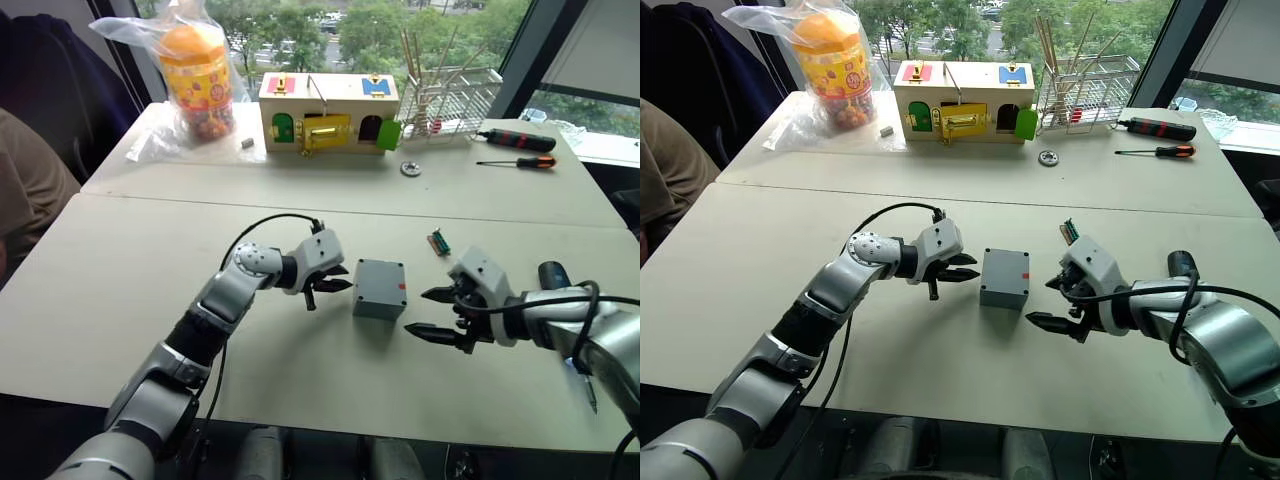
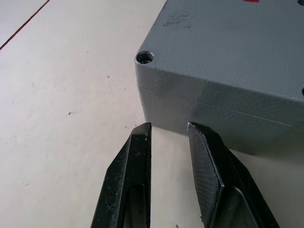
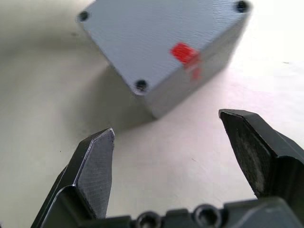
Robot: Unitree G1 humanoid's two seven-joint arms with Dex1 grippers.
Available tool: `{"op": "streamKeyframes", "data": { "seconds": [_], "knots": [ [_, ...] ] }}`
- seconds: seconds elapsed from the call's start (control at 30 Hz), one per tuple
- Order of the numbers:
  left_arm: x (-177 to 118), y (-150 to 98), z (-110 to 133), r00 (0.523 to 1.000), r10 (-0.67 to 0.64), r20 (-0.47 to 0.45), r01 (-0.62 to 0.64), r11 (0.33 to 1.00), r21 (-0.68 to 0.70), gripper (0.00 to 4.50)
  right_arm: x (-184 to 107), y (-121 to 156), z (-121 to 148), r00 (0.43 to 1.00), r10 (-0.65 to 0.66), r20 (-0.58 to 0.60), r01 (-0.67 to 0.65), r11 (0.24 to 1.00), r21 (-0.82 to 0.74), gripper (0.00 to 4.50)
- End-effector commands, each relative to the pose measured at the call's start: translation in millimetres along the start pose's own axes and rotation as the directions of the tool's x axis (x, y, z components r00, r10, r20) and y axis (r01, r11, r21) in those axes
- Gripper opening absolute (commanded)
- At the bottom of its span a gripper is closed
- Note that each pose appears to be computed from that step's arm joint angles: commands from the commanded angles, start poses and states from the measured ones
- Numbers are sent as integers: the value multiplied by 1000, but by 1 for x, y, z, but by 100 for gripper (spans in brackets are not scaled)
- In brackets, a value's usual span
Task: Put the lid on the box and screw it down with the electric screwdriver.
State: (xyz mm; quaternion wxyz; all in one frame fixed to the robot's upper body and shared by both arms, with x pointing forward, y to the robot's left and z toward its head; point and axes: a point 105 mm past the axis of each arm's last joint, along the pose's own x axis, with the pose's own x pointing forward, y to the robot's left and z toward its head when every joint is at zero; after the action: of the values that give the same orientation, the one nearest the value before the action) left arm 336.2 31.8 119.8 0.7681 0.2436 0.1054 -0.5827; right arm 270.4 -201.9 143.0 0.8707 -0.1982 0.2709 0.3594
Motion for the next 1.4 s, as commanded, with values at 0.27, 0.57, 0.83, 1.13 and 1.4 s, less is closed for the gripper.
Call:
{"op": "streamKeyframes", "data": {
  "seconds": [0.27,0.57,0.83,1.13,1.4],
  "knots": [
    [-42,27,61,975,87,203,-73,995,-74,120,14,-107,44,857,-397,329,359,917,173,380],
    [-43,21,62,976,89,201,-76,994,-74,120,59,-139,31,833,-480,274,422,873,243,238],
    [-44,22,55,975,111,190,-94,991,-98,120,65,-136,28,849,-448,280,376,885,276,238],
    [-41,21,53,976,109,190,-90,990,-105,120,69,-132,24,858,-435,274,352,885,304,238],
    [-41,20,52,976,109,188,-90,990,-105,120,72,-131,20,863,-431,262,345,884,316,3]
  ]
}}
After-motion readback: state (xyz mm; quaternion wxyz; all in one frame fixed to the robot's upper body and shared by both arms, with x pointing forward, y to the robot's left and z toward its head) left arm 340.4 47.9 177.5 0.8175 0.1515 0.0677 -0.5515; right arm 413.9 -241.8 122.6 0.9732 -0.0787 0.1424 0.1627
